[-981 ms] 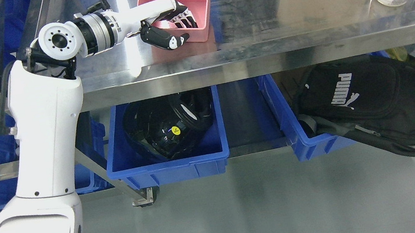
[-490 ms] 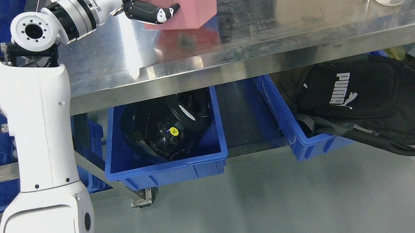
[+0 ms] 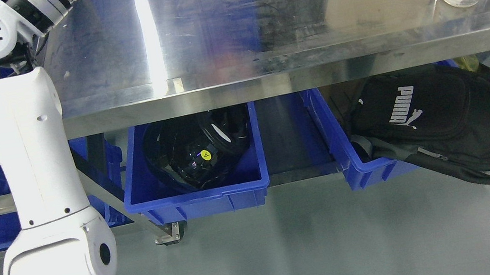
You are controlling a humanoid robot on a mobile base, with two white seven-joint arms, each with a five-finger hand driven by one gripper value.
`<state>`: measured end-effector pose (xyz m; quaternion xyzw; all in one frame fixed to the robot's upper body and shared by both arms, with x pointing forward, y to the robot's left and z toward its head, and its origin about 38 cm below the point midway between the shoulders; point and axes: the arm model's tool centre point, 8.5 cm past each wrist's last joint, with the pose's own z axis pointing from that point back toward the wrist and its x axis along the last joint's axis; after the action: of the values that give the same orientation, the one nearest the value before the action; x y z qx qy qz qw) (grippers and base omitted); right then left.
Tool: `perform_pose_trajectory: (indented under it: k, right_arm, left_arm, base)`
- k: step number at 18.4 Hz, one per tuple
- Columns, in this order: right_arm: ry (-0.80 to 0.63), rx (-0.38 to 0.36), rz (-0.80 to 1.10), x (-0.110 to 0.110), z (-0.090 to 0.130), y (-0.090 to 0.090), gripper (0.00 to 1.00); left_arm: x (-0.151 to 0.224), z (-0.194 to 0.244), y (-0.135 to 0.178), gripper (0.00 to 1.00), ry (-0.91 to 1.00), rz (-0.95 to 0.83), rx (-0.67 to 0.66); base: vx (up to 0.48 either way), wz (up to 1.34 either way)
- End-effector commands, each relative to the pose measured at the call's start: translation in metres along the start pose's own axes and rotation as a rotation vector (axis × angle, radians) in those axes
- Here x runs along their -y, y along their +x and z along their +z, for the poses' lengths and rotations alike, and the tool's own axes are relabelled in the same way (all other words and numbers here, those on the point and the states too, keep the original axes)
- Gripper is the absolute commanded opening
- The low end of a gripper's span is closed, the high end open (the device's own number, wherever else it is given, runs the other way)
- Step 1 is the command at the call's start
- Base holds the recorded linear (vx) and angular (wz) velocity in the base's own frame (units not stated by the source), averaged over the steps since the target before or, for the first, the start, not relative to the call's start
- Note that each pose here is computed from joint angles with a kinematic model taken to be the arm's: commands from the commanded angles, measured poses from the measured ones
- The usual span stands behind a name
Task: Place storage box into left shelf container
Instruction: 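Lift the pink box off the table with the left hand, then hold the pink box in the left hand while turning toward the shelf rack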
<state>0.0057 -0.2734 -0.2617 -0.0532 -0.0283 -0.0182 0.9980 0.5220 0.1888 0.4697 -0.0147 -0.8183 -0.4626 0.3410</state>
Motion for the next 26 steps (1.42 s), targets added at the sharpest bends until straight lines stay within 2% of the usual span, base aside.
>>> perform_pose_trajectory:
  k: [1, 5, 8, 16, 26]
  right_arm:
    - [-0.017, 0.036, 0.000, 0.011, -0.001, 0.018, 0.99]
    - [-0.017, 0.036, 0.000, 0.011, -0.001, 0.018, 0.99]
    - [-0.017, 0.036, 0.000, 0.011, -0.001, 0.018, 0.99]
    - [-0.017, 0.036, 0.000, 0.011, -0.001, 0.018, 0.99]
    - [-0.017, 0.036, -0.001, 0.011, -0.001, 0.018, 0.99]
  left_arm:
    - [0.027, 0.007, 0.033, 0.01, -0.019, -0.134, 0.186]
    - [0.085, -0.011, 0.036, 0.02, -0.144, -0.149, 0.213]
    - [0.114, -0.016, 0.039, 0.02, -0.215, -0.169, 0.246]
    - [0.113, -0.015, 0.043, 0.02, -0.208, -0.178, 0.254]
    - [0.111, -0.015, 0.048, 0.02, -0.203, -0.189, 0.266]
  base:
    - [0.000, 0.00]
    - [0.000, 0.00]
    - [0.000, 0.00]
    - [-0.016, 0.18]
    - [-0.060, 0.95]
